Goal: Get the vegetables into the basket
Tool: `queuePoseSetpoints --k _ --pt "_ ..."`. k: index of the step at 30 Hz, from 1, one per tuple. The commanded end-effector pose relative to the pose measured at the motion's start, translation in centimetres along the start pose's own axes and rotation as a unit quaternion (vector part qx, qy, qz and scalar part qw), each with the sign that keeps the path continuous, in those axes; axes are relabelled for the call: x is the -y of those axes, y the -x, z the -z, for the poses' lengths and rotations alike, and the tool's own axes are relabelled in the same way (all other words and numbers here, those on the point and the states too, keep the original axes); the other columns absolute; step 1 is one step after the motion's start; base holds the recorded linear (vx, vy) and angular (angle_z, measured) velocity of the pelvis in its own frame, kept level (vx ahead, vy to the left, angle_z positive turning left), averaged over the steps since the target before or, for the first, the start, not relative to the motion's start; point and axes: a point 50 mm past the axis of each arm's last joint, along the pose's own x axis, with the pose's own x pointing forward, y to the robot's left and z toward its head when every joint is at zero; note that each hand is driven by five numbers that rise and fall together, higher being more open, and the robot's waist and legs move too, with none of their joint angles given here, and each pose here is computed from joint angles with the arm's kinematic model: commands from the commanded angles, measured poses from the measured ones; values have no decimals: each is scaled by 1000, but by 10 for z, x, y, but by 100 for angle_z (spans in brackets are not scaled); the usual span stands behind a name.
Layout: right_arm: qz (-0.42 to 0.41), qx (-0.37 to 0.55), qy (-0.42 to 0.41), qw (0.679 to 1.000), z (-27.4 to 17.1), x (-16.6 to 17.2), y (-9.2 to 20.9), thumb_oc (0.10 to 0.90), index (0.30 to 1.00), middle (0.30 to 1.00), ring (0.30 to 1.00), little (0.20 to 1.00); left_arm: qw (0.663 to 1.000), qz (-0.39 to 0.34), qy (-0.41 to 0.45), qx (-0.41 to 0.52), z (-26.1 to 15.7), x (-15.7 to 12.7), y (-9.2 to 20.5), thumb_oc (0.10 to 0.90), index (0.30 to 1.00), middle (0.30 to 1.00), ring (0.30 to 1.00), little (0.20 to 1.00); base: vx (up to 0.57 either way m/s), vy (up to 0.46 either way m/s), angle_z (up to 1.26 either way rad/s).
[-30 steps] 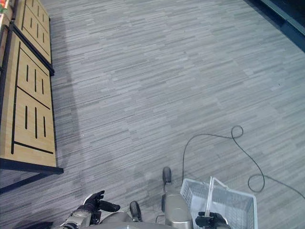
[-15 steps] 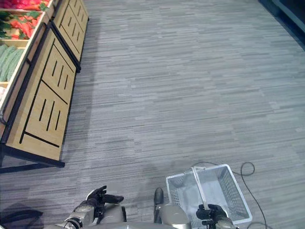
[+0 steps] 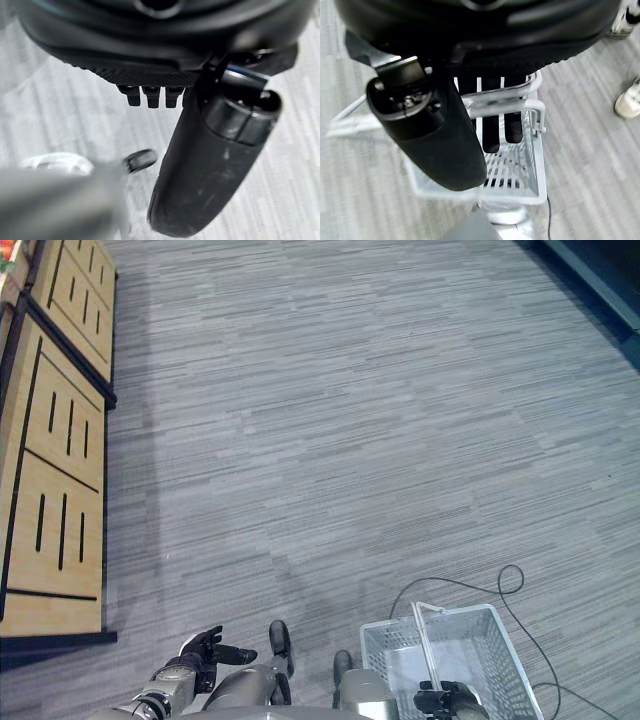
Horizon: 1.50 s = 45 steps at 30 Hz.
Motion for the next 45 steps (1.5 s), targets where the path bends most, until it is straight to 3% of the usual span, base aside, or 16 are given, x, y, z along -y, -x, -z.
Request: queuePoseSetpoints --k 1,16,27,34,45 --pt "6 21 -3 1000 -12 9 -1 400 300 300 300 300 1000 -18 -4 10 0 -8 1 900 1000 1000 1000 1000 152 263 -48" --pt "4 17 -25 1000 -8 7 -1 400 300 300 300 300 1000 -18 -18 -7 8 -11 1 900 1000 1000 1000 1000 114 56 -2" --pt "17 -7 -24 1000 10 22 2 400 300 300 300 300 999 12 -33 -19 15 4 3 900 1000 1000 1000 1000 320 -189 42" --pt "18 26 -19 999 -6 26 1 400 300 300 300 300 1000 9 -16 -9 6 4 1 900 1000 1000 1000 1000 157 -146 60" --pt "9 11 -15 1000 1 17 1 400 300 300 300 300 999 13 -40 -13 10 0 2 900 1000 1000 1000 1000 140 260 31"
